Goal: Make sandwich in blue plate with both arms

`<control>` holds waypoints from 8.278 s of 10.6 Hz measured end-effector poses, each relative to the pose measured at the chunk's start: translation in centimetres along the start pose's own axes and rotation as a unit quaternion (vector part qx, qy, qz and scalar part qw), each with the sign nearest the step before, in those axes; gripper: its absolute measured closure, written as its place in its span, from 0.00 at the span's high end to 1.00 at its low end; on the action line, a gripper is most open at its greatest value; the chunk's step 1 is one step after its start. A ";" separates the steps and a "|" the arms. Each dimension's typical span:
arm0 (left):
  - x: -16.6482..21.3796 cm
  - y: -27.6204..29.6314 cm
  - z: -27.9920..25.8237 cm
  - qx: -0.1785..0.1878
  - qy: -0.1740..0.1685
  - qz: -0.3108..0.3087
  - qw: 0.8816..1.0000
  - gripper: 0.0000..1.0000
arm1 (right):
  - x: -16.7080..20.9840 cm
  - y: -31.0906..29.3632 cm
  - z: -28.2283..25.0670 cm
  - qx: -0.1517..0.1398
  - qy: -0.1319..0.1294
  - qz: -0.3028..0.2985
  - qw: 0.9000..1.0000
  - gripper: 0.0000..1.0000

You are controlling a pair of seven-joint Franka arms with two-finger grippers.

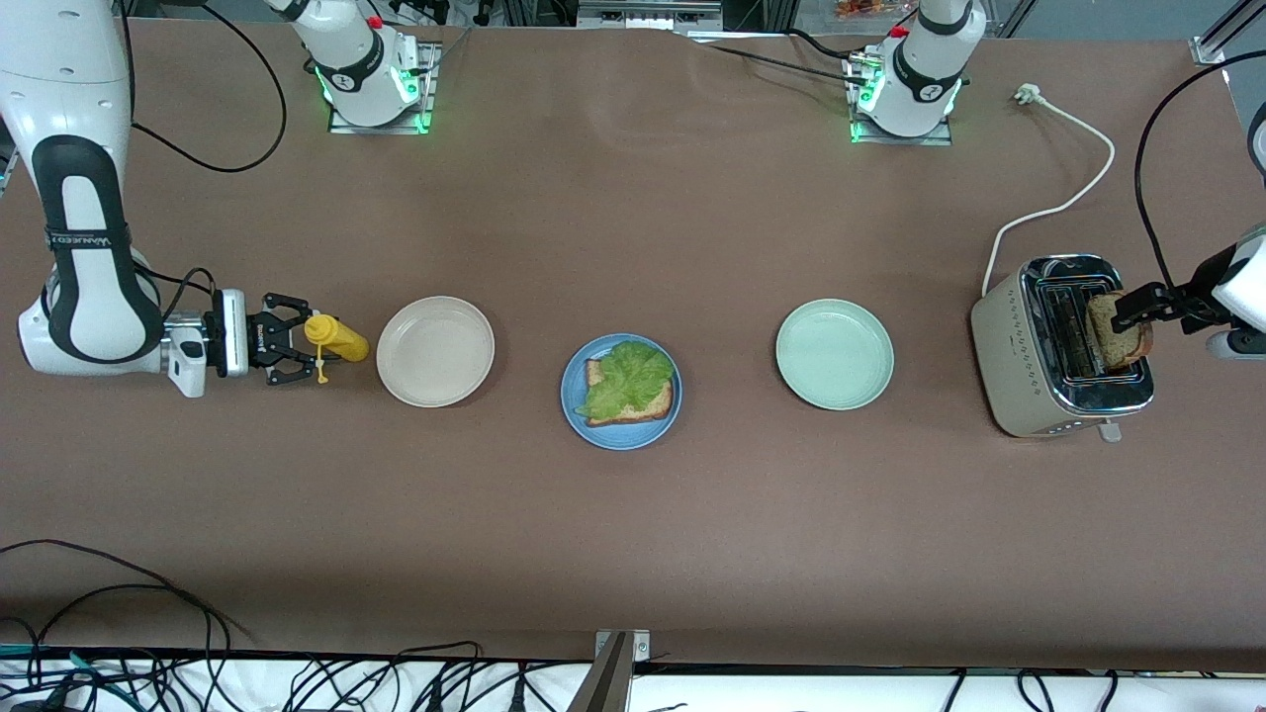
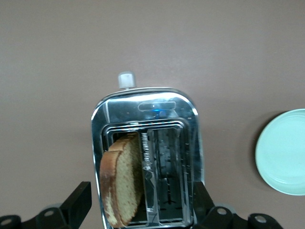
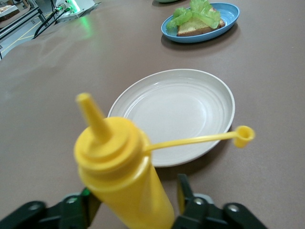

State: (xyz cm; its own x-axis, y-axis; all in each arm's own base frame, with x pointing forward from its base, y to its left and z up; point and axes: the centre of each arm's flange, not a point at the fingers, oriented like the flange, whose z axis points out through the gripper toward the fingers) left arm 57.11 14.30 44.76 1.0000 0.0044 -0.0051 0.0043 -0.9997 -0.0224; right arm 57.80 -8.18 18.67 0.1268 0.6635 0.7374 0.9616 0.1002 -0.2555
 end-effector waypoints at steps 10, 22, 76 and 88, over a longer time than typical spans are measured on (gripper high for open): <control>-0.5 -3.0 6.5 0.006 -0.037 -0.022 0.999 0.50 | 1.6 -2.3 -6.2 0.089 -0.025 0.350 0.932 1.00; 1.4 -1.5 -4.9 0.012 0.033 -0.004 0.999 0.09 | 19.5 0.5 -8.5 -0.075 -0.335 0.665 0.663 1.00; 9.5 42.5 8.2 -0.328 -0.086 0.047 0.940 0.84 | 32.9 -9.7 -17.9 -0.376 -0.193 0.671 0.609 1.00; 4.0 23.6 -12.7 -0.007 -0.015 0.095 0.995 1.00 | 33.3 -9.6 -17.9 -0.377 -0.192 0.669 0.611 1.00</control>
State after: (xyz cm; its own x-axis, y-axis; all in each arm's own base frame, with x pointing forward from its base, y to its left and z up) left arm 61.27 -9.53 56.90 0.9820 -0.1848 -0.0381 -0.1851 -0.9827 -0.0033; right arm 57.12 -0.30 56.90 0.9951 -0.0827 -0.0545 -0.0829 -0.9966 -0.0005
